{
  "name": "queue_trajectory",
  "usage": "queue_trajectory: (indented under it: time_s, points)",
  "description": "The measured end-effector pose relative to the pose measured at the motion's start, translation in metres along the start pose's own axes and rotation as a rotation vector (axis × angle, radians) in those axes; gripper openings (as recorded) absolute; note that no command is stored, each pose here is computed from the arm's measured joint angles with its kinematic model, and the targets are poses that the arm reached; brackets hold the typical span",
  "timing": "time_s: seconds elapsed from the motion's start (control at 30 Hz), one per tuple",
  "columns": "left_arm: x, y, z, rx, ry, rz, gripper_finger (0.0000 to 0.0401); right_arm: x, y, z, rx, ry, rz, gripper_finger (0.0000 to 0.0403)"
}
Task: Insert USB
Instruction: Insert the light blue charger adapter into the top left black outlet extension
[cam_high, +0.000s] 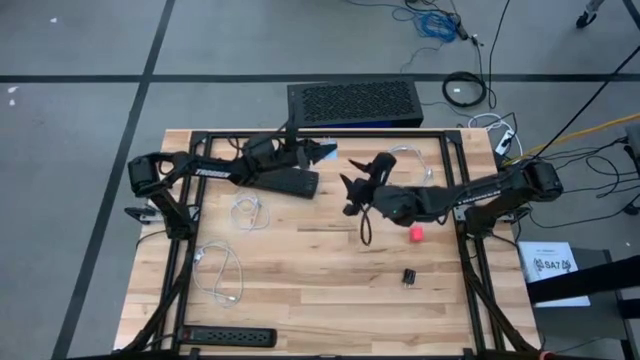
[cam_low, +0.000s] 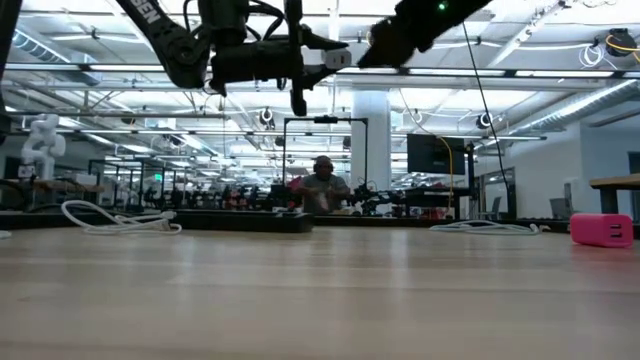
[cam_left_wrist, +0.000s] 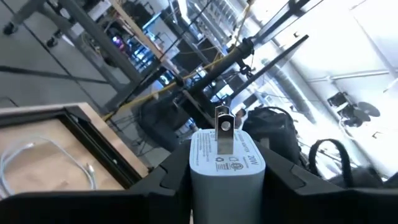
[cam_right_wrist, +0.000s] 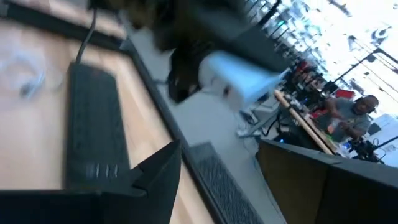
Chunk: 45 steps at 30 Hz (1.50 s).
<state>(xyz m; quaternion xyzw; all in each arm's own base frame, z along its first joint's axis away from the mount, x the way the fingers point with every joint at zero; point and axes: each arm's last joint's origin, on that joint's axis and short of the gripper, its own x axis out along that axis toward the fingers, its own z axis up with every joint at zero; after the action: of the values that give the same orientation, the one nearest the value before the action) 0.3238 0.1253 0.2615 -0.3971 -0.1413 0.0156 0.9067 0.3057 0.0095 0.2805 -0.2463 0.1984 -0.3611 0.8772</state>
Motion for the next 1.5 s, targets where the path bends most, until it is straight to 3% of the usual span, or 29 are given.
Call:
queue_trajectory:
  time_s: [0.2,0.33,0.8,0.93,1.13,1.37,1.5]
  points:
    - [0.003,-0.009,-0.006,0.087,-0.062,0.007,0.0123,0.007,-0.010,0.010,0.239,-0.106,0.019,0.0205]
    - [0.004,-0.018,-0.010,0.128,-0.104,-0.012,0.0123,0.013,-0.011,0.011,0.300,-0.125,-0.001,0.0209]
    - [0.005,-0.026,-0.013,0.147,-0.144,-0.034,0.0123,0.040,0.003,0.013,0.308,-0.261,-0.117,0.0263]
    - [0.005,-0.025,-0.012,0.144,-0.151,-0.022,0.0123,0.050,0.004,0.008,0.330,-0.255,-0.131,0.0241]
    - [0.005,-0.025,-0.012,0.160,-0.155,-0.028,0.0123,0.052,0.006,0.008,0.313,-0.272,-0.164,0.0162]
    - [0.004,-0.023,-0.009,0.190,-0.092,-0.078,0.0123,0.046,0.007,0.011,0.230,-0.254,-0.209,0.0162]
    - [0.003,-0.017,-0.009,0.212,0.001,-0.097,0.0163,0.043,0.008,0.012,0.203,-0.229,-0.235,0.0162]
